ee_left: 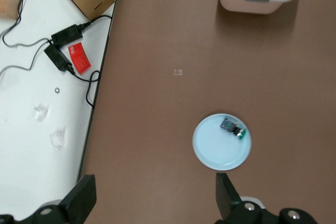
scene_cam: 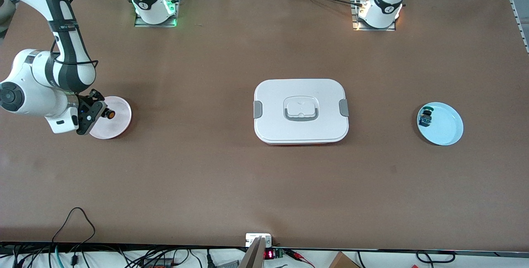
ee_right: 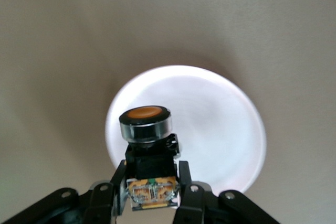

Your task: Transfer orange switch to right arm and place

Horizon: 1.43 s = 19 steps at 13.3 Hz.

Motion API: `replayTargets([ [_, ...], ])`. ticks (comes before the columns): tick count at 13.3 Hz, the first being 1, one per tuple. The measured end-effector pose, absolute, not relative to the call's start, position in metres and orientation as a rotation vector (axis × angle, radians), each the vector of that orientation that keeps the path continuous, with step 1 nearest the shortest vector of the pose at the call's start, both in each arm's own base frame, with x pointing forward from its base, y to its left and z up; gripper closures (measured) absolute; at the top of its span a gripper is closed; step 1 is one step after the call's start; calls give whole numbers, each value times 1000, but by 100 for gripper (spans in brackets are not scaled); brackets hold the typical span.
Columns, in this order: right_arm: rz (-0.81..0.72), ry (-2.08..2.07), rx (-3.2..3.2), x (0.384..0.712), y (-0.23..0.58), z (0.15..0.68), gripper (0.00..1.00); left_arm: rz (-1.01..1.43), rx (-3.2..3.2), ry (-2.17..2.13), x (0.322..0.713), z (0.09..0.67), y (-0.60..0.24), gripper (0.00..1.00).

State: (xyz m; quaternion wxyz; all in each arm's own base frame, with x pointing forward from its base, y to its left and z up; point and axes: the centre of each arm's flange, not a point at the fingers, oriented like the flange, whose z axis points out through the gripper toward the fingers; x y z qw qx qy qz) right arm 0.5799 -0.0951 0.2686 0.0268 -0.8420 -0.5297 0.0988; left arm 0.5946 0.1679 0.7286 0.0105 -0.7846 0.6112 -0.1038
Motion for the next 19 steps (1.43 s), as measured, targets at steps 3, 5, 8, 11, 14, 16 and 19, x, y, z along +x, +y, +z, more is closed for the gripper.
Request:
replayTargets([
  [3, 229, -1855, -2526, 580, -112, 251, 59, -234, -2676, 1607, 558, 768, 122, 0],
  [5, 194, -1928, -2498, 581, -112, 241, 59, -167, -2848, 1350, 533, 787, 91, 0],
  [8, 194, -1950, -2481, 574, -110, 223, 59, 2, -3094, 830, 502, 797, 51, 0],
  [11, 246, -1981, -2447, 567, -109, 210, 59, 183, -3190, 447, 497, 784, 25, 0],
  [14, 255, -1981, -2435, 557, -108, 197, 59, 275, -3205, 378, 515, 754, 23, 0],
  [16, 234, -1991, -2439, 548, -106, 187, 59, 284, -3215, 360, 532, 725, 27, 0],
  [19, 223, -1996, -2443, 544, -105, 185, 59, 235, -3243, 344, 534, 674, 31, 0],
])
